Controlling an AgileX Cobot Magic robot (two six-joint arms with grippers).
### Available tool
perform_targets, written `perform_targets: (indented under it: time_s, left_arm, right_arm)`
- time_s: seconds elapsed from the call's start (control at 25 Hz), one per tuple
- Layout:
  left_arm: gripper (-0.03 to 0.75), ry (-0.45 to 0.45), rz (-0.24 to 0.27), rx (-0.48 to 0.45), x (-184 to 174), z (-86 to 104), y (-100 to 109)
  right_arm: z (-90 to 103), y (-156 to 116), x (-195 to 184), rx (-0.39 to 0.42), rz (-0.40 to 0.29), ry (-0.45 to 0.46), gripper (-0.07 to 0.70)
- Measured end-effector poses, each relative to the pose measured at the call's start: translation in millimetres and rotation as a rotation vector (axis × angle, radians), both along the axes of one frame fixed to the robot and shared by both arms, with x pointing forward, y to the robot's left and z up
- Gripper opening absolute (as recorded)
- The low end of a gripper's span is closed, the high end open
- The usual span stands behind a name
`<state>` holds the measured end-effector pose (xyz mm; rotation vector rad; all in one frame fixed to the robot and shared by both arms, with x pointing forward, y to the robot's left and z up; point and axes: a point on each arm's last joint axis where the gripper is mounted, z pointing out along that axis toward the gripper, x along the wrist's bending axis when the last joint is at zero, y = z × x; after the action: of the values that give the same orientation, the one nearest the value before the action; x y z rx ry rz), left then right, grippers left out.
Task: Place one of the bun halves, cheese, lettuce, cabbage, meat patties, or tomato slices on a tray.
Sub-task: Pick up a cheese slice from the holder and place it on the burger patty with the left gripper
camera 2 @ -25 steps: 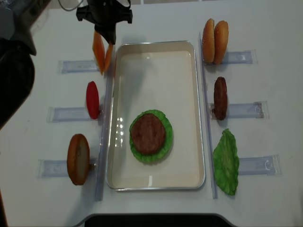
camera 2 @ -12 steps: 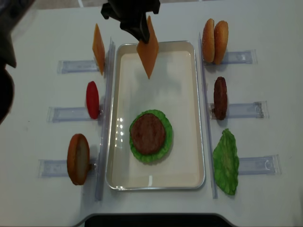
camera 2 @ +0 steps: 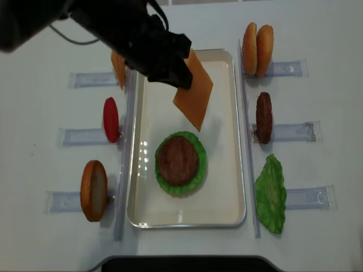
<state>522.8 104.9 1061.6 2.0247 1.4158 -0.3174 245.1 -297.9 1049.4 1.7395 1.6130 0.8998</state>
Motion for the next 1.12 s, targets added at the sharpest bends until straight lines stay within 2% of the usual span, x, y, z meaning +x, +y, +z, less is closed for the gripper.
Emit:
perform_targets:
  time_s: [0.16, 0.32, 0.52, 0.8, 1.12]
  left_arm:
    - [0.032, -0.015, 0.009, -0.092, -30.8, -12.0, 10.5]
    - [0.032, 0.014, 0.005, -0.146, -54.0, -33.3, 17.8]
    - [0.032, 0.056, 0.009, -0.144, -65.3, -52.2, 22.4]
    - [0.032, 0.045, 0.030, -0.143, -64.1, -53.8, 23.2]
    - [0.032, 0.077, 0.074, -0.112, -61.5, -56.3, 30.1]
  right_arm:
    - [0.0, 0.0, 0.0, 0.000, 0.000, 0.000, 0.539]
    - [0.0, 0.0, 0.0, 0.000, 0.000, 0.000, 0.539]
    - [0.0, 0.0, 0.0, 0.000, 0.000, 0.000, 0.539]
    - [0.0, 0.0, 0.0, 0.000, 0.000, 0.000, 0.539]
    - [0.0, 0.0, 0.0, 0.000, 0.000, 0.000, 0.539]
